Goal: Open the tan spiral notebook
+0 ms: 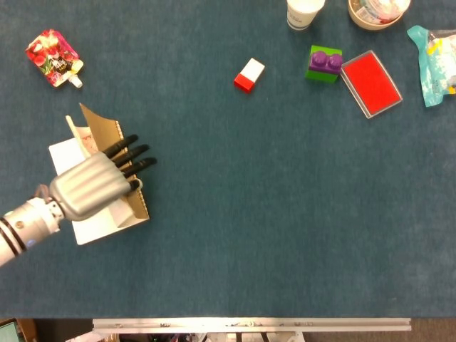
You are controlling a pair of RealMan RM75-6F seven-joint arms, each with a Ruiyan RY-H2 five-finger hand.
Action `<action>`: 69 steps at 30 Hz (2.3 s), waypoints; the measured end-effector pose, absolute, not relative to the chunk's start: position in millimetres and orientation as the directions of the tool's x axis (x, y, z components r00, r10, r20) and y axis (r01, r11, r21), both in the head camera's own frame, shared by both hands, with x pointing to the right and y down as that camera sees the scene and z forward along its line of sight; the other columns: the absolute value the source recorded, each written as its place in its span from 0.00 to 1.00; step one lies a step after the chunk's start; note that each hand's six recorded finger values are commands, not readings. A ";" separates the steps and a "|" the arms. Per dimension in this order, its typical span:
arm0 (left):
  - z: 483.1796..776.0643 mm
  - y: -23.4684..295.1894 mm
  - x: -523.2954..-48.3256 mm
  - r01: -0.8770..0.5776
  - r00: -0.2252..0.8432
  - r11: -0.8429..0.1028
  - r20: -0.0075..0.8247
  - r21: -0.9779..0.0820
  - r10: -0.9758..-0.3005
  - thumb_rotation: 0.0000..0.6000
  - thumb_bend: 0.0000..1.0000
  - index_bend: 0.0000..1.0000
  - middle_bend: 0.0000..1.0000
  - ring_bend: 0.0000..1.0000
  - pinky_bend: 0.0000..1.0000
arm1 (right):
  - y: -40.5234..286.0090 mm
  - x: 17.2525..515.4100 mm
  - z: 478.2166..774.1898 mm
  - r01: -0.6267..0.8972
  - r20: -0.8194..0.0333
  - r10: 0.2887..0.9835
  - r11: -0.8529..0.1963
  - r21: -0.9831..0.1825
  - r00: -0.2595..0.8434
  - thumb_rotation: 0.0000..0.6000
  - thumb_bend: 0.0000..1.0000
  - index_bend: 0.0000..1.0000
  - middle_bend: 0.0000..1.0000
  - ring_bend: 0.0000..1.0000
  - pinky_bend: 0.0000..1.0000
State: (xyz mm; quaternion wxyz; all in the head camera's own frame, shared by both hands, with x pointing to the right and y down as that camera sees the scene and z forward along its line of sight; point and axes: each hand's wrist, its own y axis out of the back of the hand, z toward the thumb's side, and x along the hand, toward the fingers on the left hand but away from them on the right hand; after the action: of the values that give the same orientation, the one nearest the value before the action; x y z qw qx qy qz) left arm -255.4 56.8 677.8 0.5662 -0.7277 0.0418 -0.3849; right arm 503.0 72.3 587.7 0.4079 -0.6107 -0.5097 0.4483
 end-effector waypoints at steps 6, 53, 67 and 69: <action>674.8 63.4 -222.2 0.449 0.735 -0.275 0.526 -0.850 -0.427 1.00 0.66 0.63 0.11 0.00 0.00 | 73.1 505.8 586.9 0.260 -0.129 0.989 -0.144 -0.955 0.073 1.00 0.39 0.36 0.37 0.23 0.29; 690.9 107.4 -68.1 0.605 0.680 -0.245 0.652 -0.757 -0.337 1.00 0.67 0.03 0.05 0.00 0.00 | 83.2 532.0 589.8 0.303 -0.119 0.993 -0.118 -0.945 0.018 1.00 0.39 0.36 0.37 0.23 0.29; 666.7 77.3 -96.6 0.510 0.647 -0.361 0.625 -0.781 -0.437 1.00 0.66 0.02 0.05 0.00 0.00 | 79.3 529.9 589.4 0.306 -0.118 0.993 -0.122 -0.944 0.030 1.00 0.39 0.36 0.37 0.23 0.29; 663.2 72.2 -106.5 0.491 0.638 -0.373 0.617 -0.787 -0.460 1.00 0.65 0.02 0.05 0.00 0.00 | 78.6 529.4 589.7 0.304 -0.121 0.992 -0.125 -0.944 0.032 1.00 0.39 0.36 0.37 0.23 0.29</action>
State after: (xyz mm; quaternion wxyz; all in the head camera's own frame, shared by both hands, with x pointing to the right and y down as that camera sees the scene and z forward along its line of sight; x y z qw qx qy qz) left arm -106.5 72.2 663.2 0.5596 -0.7113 -0.0109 -0.4251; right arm 529.4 78.6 589.7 0.3876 -0.6050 -0.5358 0.4435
